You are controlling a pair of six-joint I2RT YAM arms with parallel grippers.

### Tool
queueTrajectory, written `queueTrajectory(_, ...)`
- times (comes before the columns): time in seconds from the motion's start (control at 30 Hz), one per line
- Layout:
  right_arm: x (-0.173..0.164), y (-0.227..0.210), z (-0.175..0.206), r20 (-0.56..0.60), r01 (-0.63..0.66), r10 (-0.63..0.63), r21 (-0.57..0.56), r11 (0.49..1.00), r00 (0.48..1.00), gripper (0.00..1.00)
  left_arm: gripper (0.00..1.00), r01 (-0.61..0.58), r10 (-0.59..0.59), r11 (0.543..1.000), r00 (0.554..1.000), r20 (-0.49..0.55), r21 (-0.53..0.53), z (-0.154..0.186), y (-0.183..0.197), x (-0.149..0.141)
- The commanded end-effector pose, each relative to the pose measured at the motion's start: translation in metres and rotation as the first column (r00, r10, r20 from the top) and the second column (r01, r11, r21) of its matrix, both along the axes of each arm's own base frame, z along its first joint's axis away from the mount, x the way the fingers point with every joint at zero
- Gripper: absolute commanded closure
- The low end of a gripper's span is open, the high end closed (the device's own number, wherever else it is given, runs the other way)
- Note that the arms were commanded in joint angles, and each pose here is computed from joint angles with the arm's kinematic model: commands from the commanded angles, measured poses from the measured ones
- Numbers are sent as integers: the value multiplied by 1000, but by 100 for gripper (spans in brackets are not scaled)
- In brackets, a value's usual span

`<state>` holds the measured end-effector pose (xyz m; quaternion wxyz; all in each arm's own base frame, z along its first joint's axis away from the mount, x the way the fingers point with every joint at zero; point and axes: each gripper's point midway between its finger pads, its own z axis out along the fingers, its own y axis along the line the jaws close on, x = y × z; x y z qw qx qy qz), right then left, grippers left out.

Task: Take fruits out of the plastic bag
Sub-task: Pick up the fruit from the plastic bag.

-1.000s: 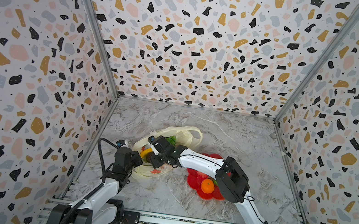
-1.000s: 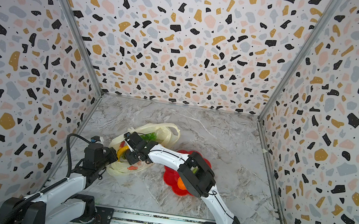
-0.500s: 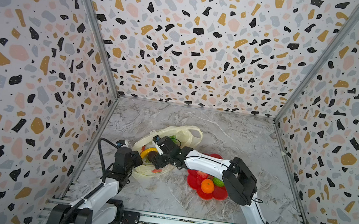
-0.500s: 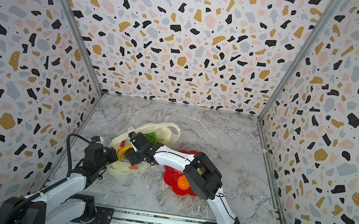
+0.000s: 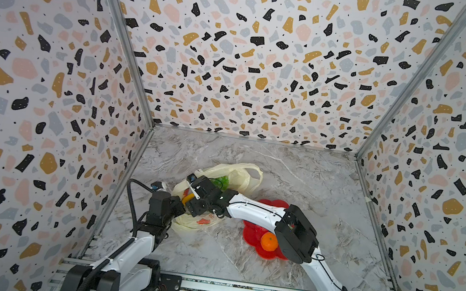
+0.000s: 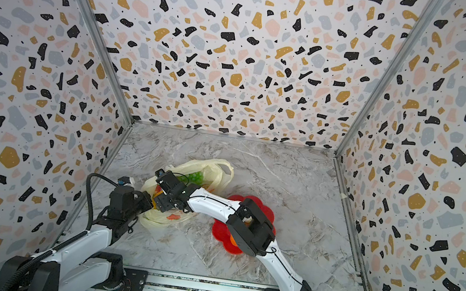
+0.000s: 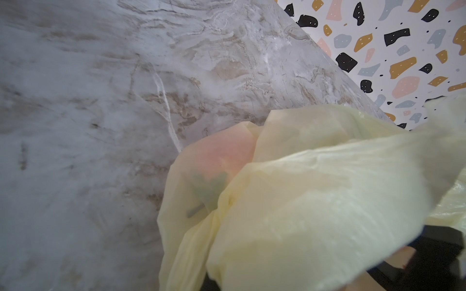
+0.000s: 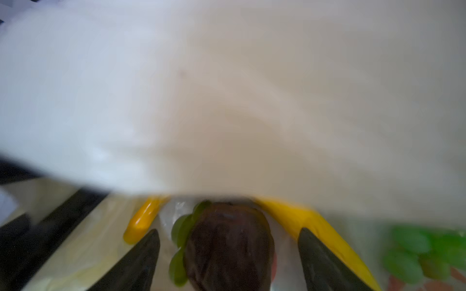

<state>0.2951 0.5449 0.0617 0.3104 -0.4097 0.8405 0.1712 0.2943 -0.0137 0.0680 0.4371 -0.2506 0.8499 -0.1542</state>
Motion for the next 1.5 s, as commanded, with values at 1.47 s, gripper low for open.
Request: queueTrajectory(1.47, 14, -264, 117, -397, 459, -285, 464, 758, 873, 42, 95, -6, 6, 1000, 1000, 30, 9, 3, 2, 6)
